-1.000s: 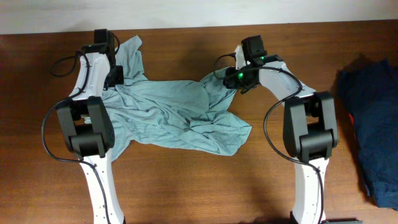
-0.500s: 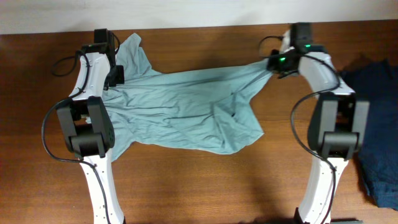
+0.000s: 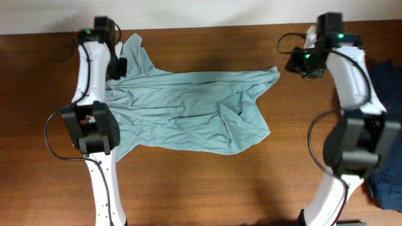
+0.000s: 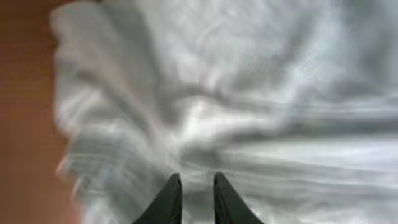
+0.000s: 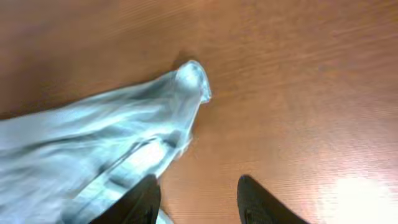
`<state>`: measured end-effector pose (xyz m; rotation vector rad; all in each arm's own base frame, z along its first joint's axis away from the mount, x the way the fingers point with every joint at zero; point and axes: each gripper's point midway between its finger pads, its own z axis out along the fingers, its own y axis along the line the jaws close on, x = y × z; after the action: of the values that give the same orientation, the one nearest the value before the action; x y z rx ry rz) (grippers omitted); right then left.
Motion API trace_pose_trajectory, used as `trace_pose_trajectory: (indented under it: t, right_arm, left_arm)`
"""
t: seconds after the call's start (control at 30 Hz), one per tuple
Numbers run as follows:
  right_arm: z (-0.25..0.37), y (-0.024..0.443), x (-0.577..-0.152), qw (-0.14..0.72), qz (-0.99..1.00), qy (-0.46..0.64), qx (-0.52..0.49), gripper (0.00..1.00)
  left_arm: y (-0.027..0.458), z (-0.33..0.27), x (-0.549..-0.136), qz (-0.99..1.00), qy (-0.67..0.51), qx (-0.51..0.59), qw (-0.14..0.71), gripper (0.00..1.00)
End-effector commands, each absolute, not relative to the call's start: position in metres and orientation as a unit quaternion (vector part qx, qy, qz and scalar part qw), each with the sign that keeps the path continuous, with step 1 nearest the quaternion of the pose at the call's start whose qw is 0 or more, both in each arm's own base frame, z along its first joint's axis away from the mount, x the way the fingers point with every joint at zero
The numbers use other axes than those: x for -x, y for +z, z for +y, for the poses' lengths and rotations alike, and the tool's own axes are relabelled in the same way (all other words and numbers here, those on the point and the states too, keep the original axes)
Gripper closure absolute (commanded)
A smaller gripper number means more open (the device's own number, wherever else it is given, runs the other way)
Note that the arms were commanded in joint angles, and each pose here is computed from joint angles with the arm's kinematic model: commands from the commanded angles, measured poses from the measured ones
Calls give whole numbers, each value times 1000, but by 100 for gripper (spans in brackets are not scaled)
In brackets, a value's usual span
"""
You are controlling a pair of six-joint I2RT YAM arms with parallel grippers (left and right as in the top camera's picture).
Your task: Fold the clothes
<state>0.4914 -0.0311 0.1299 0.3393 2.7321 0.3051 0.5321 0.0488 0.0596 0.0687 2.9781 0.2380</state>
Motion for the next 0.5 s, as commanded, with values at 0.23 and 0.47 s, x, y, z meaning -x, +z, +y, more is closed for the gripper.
trace_pose_trajectory:
  t: [0.23, 0.47]
  right_arm:
    - [-33, 288, -404, 280, 950, 70, -121, 45]
    - [5, 254, -374, 187, 969, 127, -103, 43]
  left_arm:
    - [291, 26, -488, 962, 42, -38, 268, 81]
    - [414, 24, -405, 921, 56, -31, 385, 73]
